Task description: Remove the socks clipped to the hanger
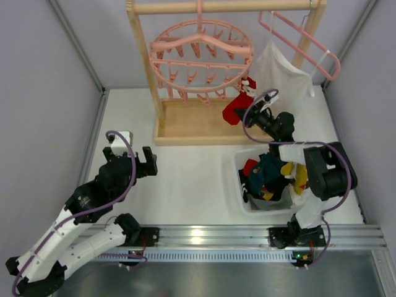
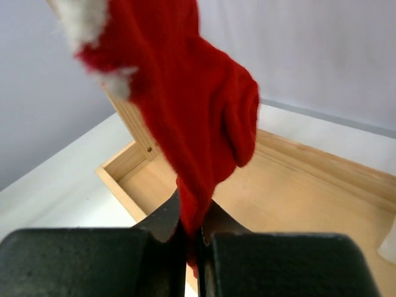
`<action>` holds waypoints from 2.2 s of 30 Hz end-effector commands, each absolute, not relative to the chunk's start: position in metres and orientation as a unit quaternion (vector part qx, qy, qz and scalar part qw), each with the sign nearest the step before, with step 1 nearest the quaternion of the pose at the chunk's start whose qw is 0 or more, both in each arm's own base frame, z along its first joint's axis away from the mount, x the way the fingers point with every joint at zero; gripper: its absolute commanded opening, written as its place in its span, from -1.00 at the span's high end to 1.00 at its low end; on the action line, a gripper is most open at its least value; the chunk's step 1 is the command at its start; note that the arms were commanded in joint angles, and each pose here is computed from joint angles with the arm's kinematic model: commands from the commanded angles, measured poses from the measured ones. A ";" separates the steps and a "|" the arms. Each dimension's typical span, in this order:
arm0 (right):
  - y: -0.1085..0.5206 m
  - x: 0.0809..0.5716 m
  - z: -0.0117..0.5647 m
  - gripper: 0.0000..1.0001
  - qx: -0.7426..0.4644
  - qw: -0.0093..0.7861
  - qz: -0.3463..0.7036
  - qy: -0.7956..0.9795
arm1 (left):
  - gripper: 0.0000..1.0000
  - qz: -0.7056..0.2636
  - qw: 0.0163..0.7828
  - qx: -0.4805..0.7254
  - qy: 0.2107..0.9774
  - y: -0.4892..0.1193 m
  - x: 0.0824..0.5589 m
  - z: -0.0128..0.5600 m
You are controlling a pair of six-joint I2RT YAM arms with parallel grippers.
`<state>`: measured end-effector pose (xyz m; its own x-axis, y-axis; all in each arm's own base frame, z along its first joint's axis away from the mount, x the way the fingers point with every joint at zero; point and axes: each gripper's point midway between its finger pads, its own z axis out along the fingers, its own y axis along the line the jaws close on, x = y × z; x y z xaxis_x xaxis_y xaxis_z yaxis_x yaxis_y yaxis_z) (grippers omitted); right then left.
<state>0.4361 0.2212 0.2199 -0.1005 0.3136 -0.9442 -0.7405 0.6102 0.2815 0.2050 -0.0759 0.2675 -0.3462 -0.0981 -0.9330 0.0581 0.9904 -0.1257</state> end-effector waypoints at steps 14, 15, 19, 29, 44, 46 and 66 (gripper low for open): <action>0.248 0.295 0.233 1.00 -0.127 0.671 0.244 0.689 | -0.97 -0.324 0.562 0.032 0.760 -0.161 0.187 0.397; 0.257 0.284 0.232 1.00 -0.120 0.669 0.240 0.693 | -0.97 -0.333 0.559 0.039 0.758 -0.170 0.190 0.404; 0.280 0.265 0.230 1.00 -0.113 0.667 0.202 0.708 | -0.97 -0.350 0.585 0.049 0.730 -0.183 0.201 0.462; 0.370 0.240 0.239 1.00 -0.125 0.659 0.149 0.726 | -0.97 -0.205 0.642 -0.001 0.739 -0.181 0.276 0.485; 0.438 0.241 0.225 1.00 -0.136 0.636 0.167 0.741 | -0.97 -0.034 0.657 -0.004 0.754 -0.175 0.298 0.457; 0.439 0.241 0.224 1.00 -0.139 0.635 0.166 0.742 | -0.97 -0.027 0.655 -0.001 0.755 -0.176 0.301 0.454; 0.460 0.235 0.220 1.00 -0.176 0.630 0.157 0.740 | -0.79 0.042 0.632 0.037 0.773 -0.202 0.333 0.424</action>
